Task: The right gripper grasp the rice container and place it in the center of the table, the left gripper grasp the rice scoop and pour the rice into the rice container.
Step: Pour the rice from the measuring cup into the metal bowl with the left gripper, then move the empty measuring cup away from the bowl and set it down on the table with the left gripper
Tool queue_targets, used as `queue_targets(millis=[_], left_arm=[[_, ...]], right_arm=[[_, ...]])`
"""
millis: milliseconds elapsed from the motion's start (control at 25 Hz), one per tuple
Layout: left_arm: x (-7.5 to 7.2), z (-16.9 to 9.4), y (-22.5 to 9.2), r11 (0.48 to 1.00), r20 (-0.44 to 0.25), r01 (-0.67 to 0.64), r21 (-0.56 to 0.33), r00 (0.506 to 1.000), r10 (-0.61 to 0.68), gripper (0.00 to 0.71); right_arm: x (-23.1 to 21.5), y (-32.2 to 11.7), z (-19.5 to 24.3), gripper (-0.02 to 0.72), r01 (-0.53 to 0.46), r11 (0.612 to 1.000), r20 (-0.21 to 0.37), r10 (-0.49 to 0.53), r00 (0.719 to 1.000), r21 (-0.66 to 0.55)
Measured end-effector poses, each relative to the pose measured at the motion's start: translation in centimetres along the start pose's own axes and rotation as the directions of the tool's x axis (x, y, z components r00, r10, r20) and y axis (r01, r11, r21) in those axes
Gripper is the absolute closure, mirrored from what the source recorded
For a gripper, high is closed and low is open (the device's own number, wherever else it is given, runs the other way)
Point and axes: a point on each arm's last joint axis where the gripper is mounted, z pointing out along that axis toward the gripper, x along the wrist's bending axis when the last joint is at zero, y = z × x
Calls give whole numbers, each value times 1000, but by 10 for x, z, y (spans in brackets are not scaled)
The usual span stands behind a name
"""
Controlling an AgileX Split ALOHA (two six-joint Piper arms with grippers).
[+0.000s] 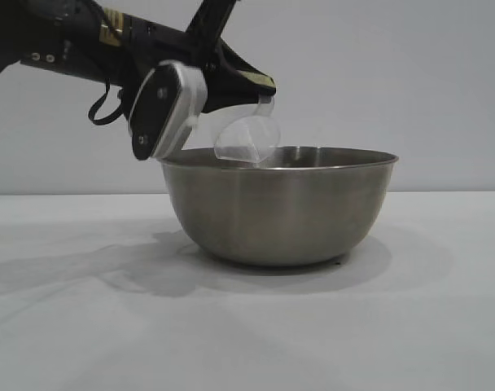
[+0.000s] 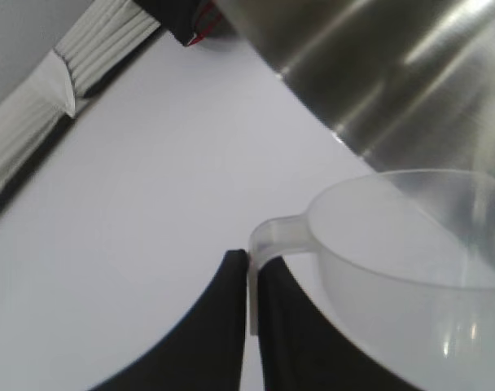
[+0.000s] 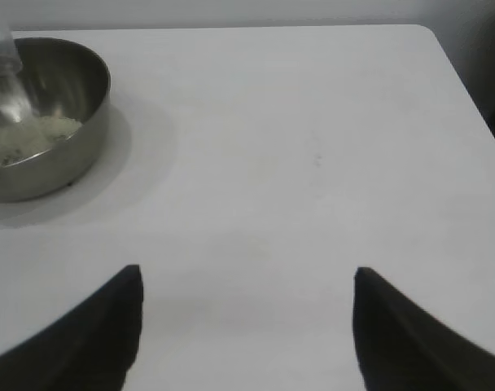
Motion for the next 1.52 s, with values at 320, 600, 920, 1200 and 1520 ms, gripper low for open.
queue_targets(millis=[320, 600, 920, 1200, 1520], left_arm=[[1, 1, -1, 988, -22, -154, 13, 988, 154, 710], [3, 1, -2, 988, -36, -151, 34, 988, 152, 710], [6, 4, -13, 990, -55, -128, 63, 990, 132, 710], [12, 3, -12, 991, -86, -130, 19, 988, 131, 710], [12, 3, -12, 995, -88, -103, 14, 991, 104, 710]], right_arm=[[0, 0, 0, 239, 0, 1000, 0, 0, 1000, 0], [0, 0, 0, 239, 0, 1000, 0, 0, 1000, 0], [0, 0, 0, 239, 0, 1000, 0, 0, 1000, 0], [0, 0, 0, 239, 0, 1000, 0, 0, 1000, 0], [0, 0, 0, 239, 0, 1000, 0, 0, 1000, 0]])
